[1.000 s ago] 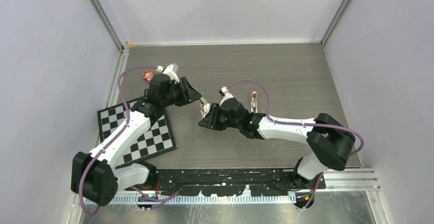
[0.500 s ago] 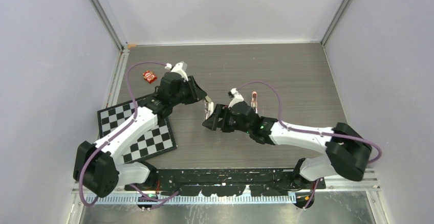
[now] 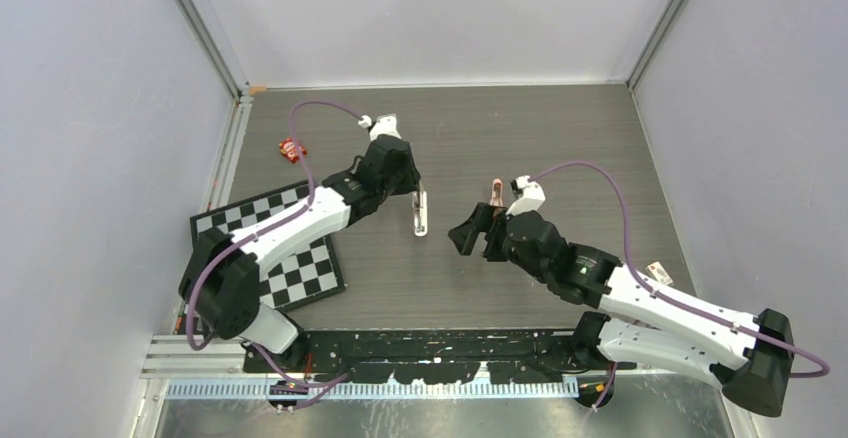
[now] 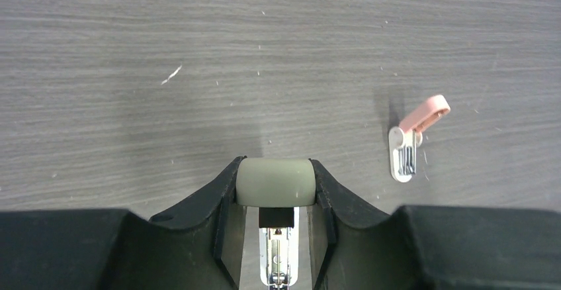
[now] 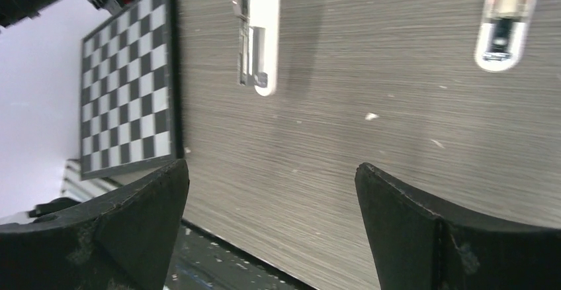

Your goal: Load the staples into the stapler

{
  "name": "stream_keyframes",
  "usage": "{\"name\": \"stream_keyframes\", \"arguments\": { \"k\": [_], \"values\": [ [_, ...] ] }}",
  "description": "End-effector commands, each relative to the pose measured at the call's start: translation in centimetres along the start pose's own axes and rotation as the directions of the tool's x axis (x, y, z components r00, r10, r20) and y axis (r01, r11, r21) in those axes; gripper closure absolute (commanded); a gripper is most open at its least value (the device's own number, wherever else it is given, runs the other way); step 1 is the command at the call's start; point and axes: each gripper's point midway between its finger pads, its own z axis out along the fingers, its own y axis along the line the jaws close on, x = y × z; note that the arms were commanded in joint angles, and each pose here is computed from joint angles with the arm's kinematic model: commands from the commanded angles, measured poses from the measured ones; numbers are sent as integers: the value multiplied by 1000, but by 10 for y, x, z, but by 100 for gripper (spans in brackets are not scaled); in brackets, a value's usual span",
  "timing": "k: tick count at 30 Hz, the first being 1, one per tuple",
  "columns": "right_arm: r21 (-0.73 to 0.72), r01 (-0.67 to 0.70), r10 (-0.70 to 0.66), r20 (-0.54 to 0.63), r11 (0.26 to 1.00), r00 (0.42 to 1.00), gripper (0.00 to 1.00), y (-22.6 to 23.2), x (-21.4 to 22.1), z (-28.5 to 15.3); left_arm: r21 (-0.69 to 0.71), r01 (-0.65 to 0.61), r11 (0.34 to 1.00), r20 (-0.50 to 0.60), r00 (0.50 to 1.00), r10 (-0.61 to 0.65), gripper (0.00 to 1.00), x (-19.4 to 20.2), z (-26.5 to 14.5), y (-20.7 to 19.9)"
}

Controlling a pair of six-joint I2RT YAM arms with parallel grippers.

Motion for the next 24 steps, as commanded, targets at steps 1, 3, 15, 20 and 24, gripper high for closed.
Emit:
{"name": "stream_keyframes", "arguments": {
  "k": [1,3,15,20,24],
  "values": [
    [147,31,-41,67,989,997,0,-30,-18,-19,-97,-13,995,119,993,25,100,-32,12,-6],
    [164,20,-35,86,986,996,0,-38,-20,-25,-121,-22,992,126,991,37,100,-32,21,-11],
    [249,34,-60,99,968,993,0,-57,-25,-39,-202,-66,977,95,992,86,100,-17,71,-22],
    [250,34,-63,107,968,992,0,-58,-27,-41,-230,-106,967,46,992,120,100,-7,79,-20],
    [256,37,-70,120,966,990,0,-58,-31,-43,-242,-137,960,3,990,142,95,0,83,-18]
  ]
}}
